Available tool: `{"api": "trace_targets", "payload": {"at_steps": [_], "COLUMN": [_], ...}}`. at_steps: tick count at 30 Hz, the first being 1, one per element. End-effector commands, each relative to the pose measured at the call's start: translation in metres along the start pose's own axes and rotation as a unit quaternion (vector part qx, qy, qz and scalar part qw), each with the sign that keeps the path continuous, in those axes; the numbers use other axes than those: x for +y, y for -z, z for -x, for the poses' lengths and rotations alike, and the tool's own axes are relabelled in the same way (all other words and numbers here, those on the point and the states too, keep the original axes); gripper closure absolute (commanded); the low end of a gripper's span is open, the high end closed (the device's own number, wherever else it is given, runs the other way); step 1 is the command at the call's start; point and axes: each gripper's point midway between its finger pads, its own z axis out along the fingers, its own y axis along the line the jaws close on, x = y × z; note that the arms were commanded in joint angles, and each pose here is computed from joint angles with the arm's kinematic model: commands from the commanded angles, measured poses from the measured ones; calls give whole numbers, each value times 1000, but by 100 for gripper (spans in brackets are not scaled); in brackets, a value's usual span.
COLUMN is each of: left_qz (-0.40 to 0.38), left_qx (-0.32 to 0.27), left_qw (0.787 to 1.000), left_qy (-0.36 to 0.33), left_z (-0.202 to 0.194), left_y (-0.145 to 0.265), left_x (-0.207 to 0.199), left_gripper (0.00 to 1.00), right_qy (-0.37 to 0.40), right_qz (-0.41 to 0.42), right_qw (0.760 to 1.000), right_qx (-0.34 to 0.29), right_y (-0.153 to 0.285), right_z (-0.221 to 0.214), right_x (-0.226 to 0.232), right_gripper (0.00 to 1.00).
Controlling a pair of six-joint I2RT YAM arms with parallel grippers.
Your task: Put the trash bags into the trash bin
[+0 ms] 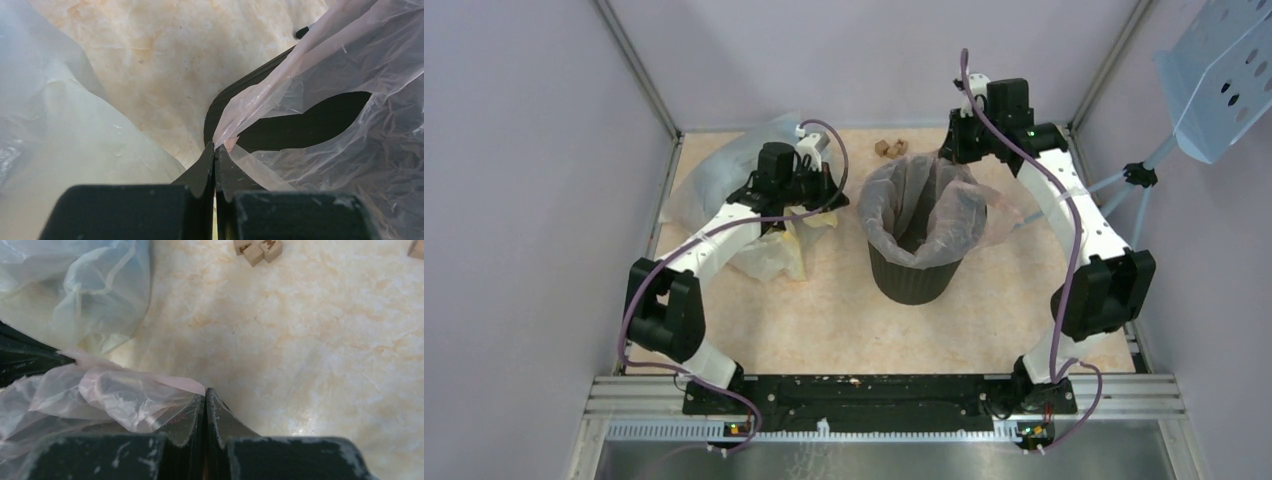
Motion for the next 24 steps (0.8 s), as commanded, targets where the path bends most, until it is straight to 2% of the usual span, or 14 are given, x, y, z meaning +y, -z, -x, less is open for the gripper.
{"api": "trace_targets", "payload": {"at_steps": [1, 5, 8, 10, 13, 20, 24], "left_qz": [-13, -18, -20, -23, -18, -18, -22], "left_qx": [26, 31, 27, 27, 29, 23, 21], "left_qw": [999, 999, 999, 999, 999, 1000, 999], "left_qy": [17, 20, 16, 14, 14, 11, 13], "left_z": [-12, -15, -11, -9, -11, -8, -7], "left_y": [-4, -5, -3, -2, 0, 2, 3], "left_x": [-2, -5, -8, -10, -9, -10, -13], "left_gripper": [100, 100, 100, 100, 100, 100, 100], "right_qy": [-26, -26, -25, -27, -38, -91, -107], "right_qz": [-30, -34, -55, -75, -105, -194, -220], "right_qw": [999, 999, 996, 993, 987, 959, 953], "right_qx": [-2, -22, -58, -82, -118, -186, -179], "right_y": [9, 27, 55, 75, 105, 171, 181], "right_z": [13, 31, 49, 55, 51, 2, -36], "right_x": [-19, -15, -13, -15, -18, -34, -41], "right_gripper": [96, 78, 65, 53, 39, 30, 29]}}
